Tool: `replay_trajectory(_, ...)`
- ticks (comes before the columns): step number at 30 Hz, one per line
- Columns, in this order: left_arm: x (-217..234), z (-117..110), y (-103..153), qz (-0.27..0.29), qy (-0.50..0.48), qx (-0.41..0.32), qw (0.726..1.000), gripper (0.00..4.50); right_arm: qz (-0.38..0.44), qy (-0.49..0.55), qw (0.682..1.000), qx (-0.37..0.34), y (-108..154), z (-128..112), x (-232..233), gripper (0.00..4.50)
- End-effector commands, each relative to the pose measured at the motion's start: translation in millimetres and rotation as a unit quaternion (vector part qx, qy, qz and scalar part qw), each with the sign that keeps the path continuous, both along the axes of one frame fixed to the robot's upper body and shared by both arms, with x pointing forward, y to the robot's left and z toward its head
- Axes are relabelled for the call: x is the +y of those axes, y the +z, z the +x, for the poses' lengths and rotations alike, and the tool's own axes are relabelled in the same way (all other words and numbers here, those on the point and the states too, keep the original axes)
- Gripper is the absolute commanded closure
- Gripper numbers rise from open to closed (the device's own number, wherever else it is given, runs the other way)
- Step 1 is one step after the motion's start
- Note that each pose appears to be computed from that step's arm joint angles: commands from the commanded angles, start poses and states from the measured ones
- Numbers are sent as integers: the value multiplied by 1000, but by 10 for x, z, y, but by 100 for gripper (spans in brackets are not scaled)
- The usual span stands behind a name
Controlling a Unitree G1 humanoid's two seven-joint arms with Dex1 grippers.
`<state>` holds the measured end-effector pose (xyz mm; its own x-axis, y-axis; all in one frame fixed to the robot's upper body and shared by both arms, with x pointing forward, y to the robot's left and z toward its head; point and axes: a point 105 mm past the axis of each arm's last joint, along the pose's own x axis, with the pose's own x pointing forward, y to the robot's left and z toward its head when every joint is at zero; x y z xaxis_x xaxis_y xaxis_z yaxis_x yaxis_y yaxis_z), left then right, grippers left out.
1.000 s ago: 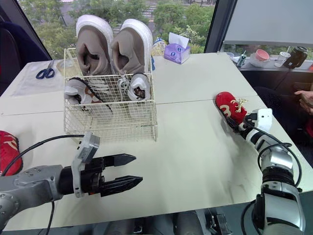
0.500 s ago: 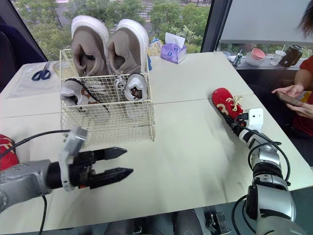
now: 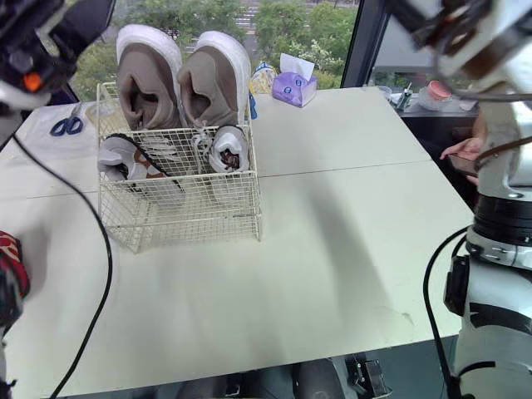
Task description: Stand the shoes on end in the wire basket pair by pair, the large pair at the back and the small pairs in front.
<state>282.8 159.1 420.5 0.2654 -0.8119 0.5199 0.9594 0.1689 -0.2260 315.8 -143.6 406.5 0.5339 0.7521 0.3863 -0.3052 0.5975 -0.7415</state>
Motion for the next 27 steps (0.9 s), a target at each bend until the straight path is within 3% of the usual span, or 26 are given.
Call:
replay_trajectory(1, -59, 45, 107, 30, -24, -29, 999, 0, -44, 34, 998, -37, 46, -151, 225, 268)
replay_trajectory(5, -111, 124, 223, 29, -65, -31, 997, 0, -71, 52, 995, -51, -20, -184, 370, 268)
replay_trajectory(13, -369, 225, 71, 121, -101, -50, 986, 0, -79, 76, 991, -74, -80, -277, 544, 268)
replay_trajectory(17, -389, 224, 113, 120, -113, -64, 984, 130, -96, 77, 989, -81, -124, -308, 600, 268)
replay_trajectory(22, -380, 186, 114, 115, -126, -64, 983, 382, -105, 66, 989, -83, -161, -305, 606, 268)
replay_trajectory(23, -371, 183, 113, 112, -124, -62, 984, 430, -103, 60, 989, -81, -166, -292, 586, 189)
replay_trajectory(25, -336, 175, 142, 96, -117, -57, 987, 436, -98, 45, 991, -73, -178, -257, 513, 128)
replay_trajectory(27, -276, 161, 178, 73, -109, -53, 990, 436, -76, 27, 995, -55, -183, -210, 391, 25)
